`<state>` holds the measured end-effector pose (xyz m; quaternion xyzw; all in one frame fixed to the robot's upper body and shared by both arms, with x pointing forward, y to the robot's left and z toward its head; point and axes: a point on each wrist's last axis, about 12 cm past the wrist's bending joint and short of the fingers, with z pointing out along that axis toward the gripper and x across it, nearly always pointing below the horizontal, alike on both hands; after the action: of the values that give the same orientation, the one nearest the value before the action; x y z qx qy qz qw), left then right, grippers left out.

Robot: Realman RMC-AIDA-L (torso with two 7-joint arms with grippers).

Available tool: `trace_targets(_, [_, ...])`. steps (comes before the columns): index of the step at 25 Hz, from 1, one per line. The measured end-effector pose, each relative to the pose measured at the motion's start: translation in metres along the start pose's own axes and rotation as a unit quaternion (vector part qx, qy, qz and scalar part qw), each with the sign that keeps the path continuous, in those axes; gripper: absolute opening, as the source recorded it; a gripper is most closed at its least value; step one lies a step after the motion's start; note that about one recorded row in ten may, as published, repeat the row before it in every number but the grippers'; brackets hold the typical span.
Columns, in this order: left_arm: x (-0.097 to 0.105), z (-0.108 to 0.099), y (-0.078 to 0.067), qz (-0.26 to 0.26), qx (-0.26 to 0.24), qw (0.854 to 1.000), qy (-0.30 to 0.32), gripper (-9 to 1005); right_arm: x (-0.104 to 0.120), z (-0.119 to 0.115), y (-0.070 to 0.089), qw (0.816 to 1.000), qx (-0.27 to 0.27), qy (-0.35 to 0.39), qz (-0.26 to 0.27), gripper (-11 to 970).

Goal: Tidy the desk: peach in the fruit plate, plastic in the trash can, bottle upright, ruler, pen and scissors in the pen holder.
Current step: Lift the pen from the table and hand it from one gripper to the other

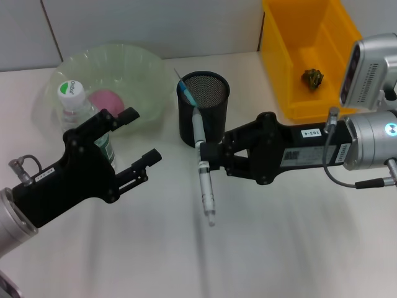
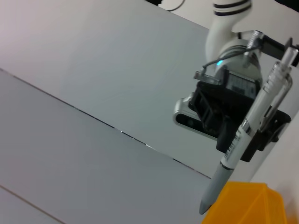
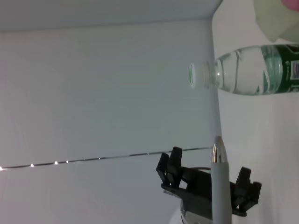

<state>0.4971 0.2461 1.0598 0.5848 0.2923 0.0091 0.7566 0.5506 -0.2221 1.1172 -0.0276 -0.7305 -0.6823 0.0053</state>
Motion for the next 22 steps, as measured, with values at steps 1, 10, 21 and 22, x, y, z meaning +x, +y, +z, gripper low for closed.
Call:
trace_targets(1, [0.0, 0.0, -0.001, 0.008, 0.0, 1.0, 0.0, 611, -0.001, 0.002, 0.001, 1.0, 0.005, 0.006, -0.002, 123])
trace_targets(10, [-0.002, 0.003, -0.004, 0.045, -0.002, 0.999, -0.004, 610, -0.004, 0.009, 0.005, 1.0, 0.014, 0.021, -0.009, 124])
trace_targets(21, [-0.005, 0.012, -0.011, 0.098, -0.004, 0.995, -0.011, 608, -0.006, 0.014, 0.007, 0.999, 0.026, 0.033, -0.012, 123])
trace_targets(22, [-0.006, 0.012, -0.012, 0.102, -0.004, 0.995, -0.01, 608, -0.006, 0.014, 0.007, 0.999, 0.026, 0.033, -0.012, 123])
